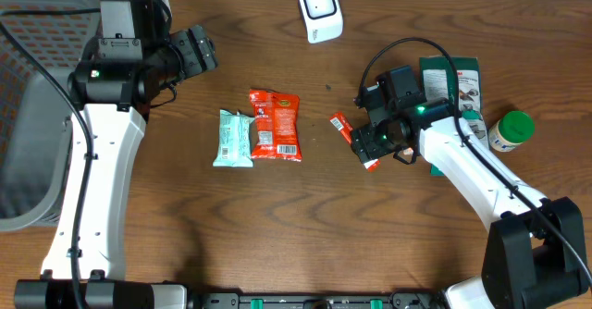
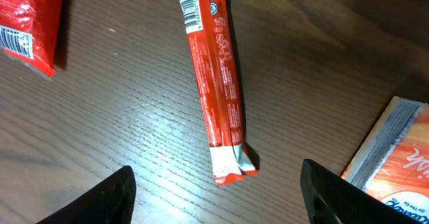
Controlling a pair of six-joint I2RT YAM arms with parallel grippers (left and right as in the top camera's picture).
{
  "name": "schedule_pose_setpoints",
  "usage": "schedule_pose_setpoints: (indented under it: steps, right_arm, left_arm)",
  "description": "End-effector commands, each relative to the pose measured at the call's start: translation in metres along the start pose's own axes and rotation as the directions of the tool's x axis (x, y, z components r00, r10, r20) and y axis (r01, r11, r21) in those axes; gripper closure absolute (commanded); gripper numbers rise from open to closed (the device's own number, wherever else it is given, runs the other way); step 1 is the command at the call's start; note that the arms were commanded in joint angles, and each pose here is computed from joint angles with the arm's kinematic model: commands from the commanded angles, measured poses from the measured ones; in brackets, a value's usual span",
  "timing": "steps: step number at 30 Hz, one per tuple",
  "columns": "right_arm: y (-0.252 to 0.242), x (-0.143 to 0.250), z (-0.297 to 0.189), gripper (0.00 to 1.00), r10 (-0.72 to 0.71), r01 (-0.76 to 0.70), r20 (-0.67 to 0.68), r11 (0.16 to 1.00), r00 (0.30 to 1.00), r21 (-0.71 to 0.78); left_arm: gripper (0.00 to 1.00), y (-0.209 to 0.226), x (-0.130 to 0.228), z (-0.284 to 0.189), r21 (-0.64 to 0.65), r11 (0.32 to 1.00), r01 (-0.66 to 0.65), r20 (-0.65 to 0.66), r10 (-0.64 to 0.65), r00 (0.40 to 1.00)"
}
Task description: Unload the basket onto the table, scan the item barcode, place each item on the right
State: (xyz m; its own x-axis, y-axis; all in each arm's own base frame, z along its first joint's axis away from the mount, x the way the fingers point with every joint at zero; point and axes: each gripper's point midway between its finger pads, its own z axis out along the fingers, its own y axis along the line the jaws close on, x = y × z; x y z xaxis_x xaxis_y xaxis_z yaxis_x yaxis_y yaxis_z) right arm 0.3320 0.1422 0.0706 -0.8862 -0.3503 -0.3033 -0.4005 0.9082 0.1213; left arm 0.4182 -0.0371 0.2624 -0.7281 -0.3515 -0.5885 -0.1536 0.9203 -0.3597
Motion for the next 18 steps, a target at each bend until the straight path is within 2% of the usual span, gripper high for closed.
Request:
schedule_pose_setpoints:
  steps: [1, 11, 18]
  right_arm:
    - [0.0, -0.002, 0.001, 0.25, 0.009, -0.009, 0.0, 1.0, 1.0, -0.008]
    - [0.0, -0.001, 0.001, 0.25, 0.01, -0.01, -0.004, 1.0, 1.0, -0.01]
    - [0.014, -0.001, 0.001, 0.25, 0.007, -0.007, -0.002, 0.996, 1.0, -0.086]
  left_arm:
    - [0.12, 0.0, -0.002, -0.004, -0.001, 1.0, -0.007, 0.01, 0.007, 1.0]
    - [0.12, 0.0, -0.002, -0.004, -0.001, 1.0, -0.007, 0.01, 0.007, 1.0]
    - [0.12, 0.0, -0.002, -0.004, -0.001, 1.0, -0.007, 0.01, 0.007, 1.0]
